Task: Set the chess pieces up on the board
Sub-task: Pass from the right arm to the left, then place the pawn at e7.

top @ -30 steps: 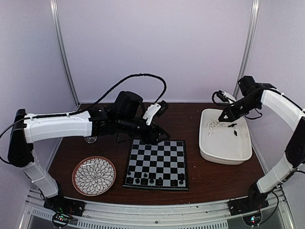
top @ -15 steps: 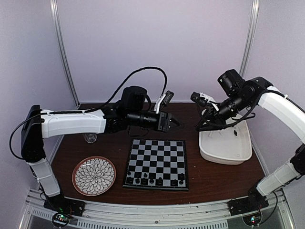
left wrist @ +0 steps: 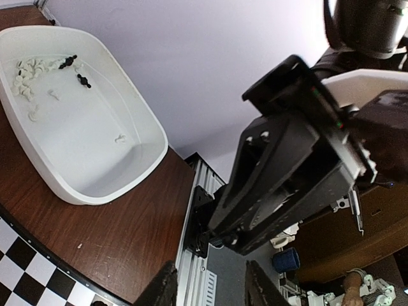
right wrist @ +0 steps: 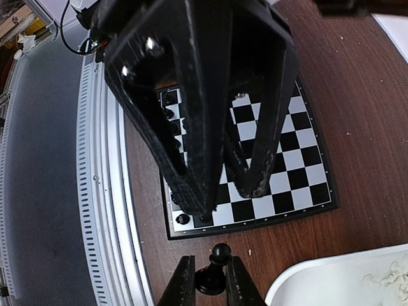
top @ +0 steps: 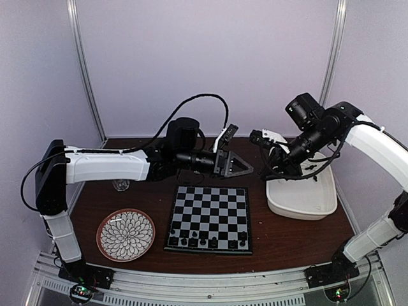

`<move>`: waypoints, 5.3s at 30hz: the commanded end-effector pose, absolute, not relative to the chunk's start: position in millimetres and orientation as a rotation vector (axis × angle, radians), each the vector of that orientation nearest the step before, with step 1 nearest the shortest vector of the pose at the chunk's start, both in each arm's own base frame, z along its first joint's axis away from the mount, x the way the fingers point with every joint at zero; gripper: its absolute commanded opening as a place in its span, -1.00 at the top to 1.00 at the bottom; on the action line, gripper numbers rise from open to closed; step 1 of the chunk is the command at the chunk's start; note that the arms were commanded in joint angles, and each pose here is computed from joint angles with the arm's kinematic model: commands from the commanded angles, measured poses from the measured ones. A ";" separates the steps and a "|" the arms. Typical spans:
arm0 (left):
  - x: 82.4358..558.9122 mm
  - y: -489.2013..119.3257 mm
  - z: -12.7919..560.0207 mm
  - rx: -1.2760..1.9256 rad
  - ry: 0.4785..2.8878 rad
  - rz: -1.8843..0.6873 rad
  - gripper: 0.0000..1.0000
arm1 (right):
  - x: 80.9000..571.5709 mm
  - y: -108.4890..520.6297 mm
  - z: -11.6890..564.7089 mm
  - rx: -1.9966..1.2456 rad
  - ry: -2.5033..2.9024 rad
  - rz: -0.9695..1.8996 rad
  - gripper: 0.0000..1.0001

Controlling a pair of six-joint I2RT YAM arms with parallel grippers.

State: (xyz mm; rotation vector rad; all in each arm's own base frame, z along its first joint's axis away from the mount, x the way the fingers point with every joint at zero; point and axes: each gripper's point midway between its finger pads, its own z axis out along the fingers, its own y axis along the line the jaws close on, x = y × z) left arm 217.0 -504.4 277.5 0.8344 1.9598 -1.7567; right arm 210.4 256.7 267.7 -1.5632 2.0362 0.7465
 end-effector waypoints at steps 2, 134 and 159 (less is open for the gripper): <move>217.7 -512.1 284.5 0.855 1.924 -1.830 0.29 | 214.4 260.4 278.2 -1.580 1.997 0.716 0.71; 173.8 -395.8 58.9 1.309 2.448 -0.312 1.00 | 243.3 200.3 246.0 -1.308 2.170 0.546 -0.99; 170.9 -397.8 51.0 1.325 2.475 -0.318 1.00 | 243.2 200.1 246.1 -1.308 2.168 0.545 -0.99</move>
